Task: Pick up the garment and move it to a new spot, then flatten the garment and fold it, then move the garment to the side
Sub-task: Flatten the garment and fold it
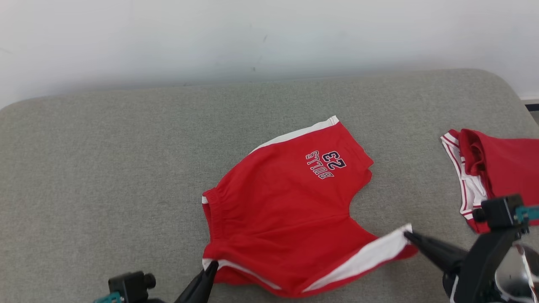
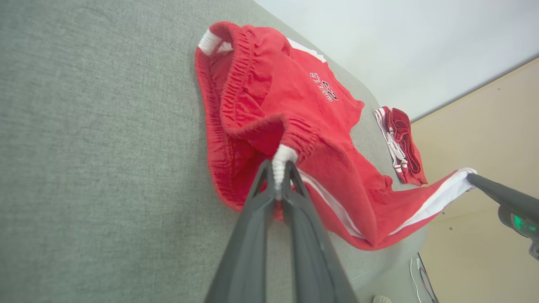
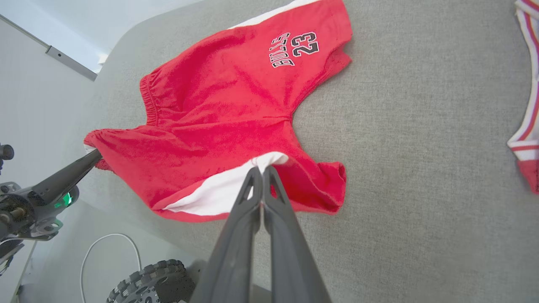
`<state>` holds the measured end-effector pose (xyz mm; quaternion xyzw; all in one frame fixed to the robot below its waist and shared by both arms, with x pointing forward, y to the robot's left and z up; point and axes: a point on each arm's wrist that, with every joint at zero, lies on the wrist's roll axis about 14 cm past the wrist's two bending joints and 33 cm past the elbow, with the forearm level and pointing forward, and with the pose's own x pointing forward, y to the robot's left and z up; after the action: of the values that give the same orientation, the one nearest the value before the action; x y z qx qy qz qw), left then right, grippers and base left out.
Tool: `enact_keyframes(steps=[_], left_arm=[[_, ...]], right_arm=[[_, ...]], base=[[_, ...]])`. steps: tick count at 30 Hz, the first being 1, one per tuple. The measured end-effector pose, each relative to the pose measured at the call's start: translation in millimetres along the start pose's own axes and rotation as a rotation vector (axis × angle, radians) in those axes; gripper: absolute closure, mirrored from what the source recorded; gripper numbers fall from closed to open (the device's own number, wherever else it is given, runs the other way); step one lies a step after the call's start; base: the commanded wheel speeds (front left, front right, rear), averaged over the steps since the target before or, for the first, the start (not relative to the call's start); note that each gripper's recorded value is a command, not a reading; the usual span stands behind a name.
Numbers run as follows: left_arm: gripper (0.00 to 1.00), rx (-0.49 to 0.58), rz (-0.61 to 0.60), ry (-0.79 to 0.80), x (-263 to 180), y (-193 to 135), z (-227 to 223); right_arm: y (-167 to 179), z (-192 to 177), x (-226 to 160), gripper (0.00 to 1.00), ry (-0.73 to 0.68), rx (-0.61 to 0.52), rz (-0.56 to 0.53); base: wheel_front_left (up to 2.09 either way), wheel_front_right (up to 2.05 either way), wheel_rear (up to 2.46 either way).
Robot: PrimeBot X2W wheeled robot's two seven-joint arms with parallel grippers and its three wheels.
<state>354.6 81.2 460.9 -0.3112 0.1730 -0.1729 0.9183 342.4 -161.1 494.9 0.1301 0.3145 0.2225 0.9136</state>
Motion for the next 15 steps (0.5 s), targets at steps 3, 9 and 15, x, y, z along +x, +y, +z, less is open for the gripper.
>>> enact_keyframes(steps=[3, 9, 15], left_arm=[[1.0, -0.01, -0.012, -0.028, 9, -6, 13], [1.0, -0.04, -0.005, -0.102, 36, -10, 44], [1.0, -0.038, 0.062, -0.152, 56, 2, 62]], right_arm=[[-6, 33, 10, 1.0, -0.088, -0.06, -0.026], [-20, 88, 47, 1.0, -0.216, -0.187, -0.087], [-34, 102, 79, 1.0, -0.204, -0.219, -0.12]], base=[[0.0, 0.0, 0.0], [0.0, 0.0, 0.0], [0.0, 0.0, 0.0]])
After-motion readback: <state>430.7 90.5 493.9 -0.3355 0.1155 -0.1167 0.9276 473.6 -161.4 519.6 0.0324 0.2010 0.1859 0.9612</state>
